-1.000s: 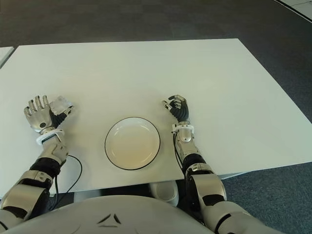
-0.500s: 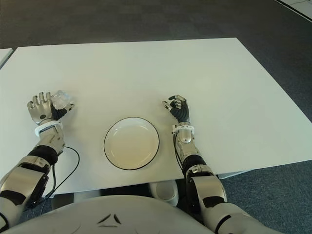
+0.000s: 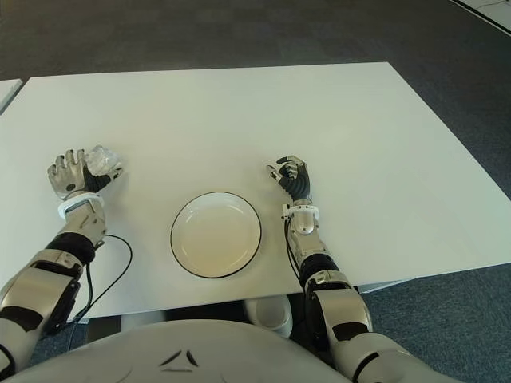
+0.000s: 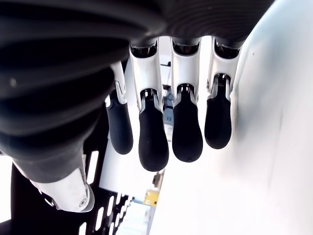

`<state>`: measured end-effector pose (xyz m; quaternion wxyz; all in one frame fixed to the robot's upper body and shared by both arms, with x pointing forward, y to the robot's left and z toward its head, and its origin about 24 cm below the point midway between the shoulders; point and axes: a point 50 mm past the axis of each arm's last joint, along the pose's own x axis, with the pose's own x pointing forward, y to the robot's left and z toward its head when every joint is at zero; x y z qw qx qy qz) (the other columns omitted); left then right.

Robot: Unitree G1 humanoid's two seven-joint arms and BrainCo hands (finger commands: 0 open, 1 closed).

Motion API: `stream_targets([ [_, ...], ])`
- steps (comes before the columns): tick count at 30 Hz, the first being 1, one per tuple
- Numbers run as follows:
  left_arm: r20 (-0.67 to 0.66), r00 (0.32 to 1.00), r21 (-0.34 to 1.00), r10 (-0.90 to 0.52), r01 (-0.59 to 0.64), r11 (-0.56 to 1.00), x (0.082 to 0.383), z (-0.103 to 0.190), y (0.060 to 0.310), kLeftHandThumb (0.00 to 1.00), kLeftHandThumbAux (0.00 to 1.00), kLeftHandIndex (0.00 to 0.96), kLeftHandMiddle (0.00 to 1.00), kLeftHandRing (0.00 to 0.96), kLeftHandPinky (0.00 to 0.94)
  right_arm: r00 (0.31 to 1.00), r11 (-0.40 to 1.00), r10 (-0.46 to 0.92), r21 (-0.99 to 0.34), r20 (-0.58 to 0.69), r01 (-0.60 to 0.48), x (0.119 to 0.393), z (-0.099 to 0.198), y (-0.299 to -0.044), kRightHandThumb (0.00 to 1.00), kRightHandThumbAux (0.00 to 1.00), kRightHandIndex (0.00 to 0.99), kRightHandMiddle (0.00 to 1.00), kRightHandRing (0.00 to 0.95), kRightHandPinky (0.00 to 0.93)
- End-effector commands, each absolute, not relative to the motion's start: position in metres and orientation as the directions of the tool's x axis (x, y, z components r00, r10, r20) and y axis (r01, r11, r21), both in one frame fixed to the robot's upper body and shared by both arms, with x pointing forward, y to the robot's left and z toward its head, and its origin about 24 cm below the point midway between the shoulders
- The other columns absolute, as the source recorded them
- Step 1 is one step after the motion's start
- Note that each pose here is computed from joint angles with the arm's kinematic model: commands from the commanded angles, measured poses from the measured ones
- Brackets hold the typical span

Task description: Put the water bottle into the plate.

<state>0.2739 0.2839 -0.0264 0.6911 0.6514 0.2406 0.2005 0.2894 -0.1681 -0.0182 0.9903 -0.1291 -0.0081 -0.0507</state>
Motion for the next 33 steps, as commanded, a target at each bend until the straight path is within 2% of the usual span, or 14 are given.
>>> stream_targets([
  [1,-0.256,0.756,0.966,0.602,0.177,0.189,0.2452,-0.0649,0.2683,0.735,0.346,0.278,0.271,0.263,0.326,0.995,0.960,-0.101,-0.263,-0.003,0.097,0.2864,-0.0235,-0.1680,0.709,0.729,0.435,0.693,0.675,0.558],
  [2,-0.253,0.757,0.967,0.602,0.171,0.191,0.2452,-0.0647,0.2684,0.757,0.358,0.344,0.384,0.385,0.433,0.995,0.960,-0.102,-0.262,-0.002,0.097,0.2864,-0.0234,-0.1681,0.709,0.729,0.435,0.692,0.673,0.557],
  [3,-0.250,0.758,0.967,0.602,0.164,0.195,0.2452,-0.0647,0.2684,0.772,0.364,0.387,0.457,0.463,0.503,0.995,0.960,-0.102,-0.262,-0.001,0.098,0.2863,-0.0232,-0.1682,0.709,0.729,0.435,0.691,0.672,0.556],
  [6,-0.245,0.759,0.967,0.604,0.148,0.206,0.2449,-0.0654,0.2678,0.747,0.576,0.419,0.574,0.592,0.613,0.995,0.961,-0.102,-0.258,0.002,0.100,0.2861,-0.0229,-0.1684,0.709,0.729,0.435,0.691,0.671,0.552],
  [9,-0.241,0.757,0.967,0.607,0.133,0.218,0.2446,-0.0659,0.2674,0.741,0.646,0.432,0.639,0.665,0.672,0.995,0.962,-0.104,-0.253,0.003,0.101,0.2860,-0.0227,-0.1684,0.709,0.729,0.435,0.691,0.670,0.553],
  [15,-0.247,0.749,0.964,0.615,0.125,0.234,0.2448,-0.0661,0.2672,0.741,0.678,0.439,0.712,0.734,0.730,0.995,0.962,-0.103,-0.253,-0.001,0.099,0.2864,-0.0228,-0.1681,0.709,0.729,0.435,0.695,0.677,0.576],
  [17,-0.252,0.747,0.962,0.615,0.128,0.240,0.2451,-0.0661,0.2672,0.742,0.681,0.440,0.724,0.743,0.734,0.995,0.962,-0.101,-0.254,-0.002,0.097,0.2864,-0.0229,-0.1682,0.709,0.729,0.435,0.697,0.680,0.579],
  [20,-0.261,0.746,0.960,0.613,0.132,0.248,0.2457,-0.0661,0.2669,0.823,0.660,0.440,0.615,0.743,0.745,0.995,0.962,-0.099,-0.256,-0.001,0.096,0.2863,-0.0229,-0.1684,0.709,0.729,0.436,0.699,0.684,0.590],
  [24,-0.273,0.746,0.955,0.607,0.137,0.261,0.2467,-0.0659,0.2660,0.850,0.658,0.429,0.546,0.753,0.768,0.995,0.962,-0.097,-0.256,0.001,0.094,0.2860,-0.0231,-0.1687,0.709,0.729,0.436,0.698,0.686,0.603],
  [33,-0.282,0.743,0.946,0.607,0.109,0.305,0.2473,-0.0655,0.2646,0.854,0.663,0.413,0.527,0.783,0.785,0.995,0.962,-0.098,-0.255,0.003,0.095,0.2857,-0.0230,-0.1689,0.709,0.729,0.435,0.693,0.680,0.594],
])
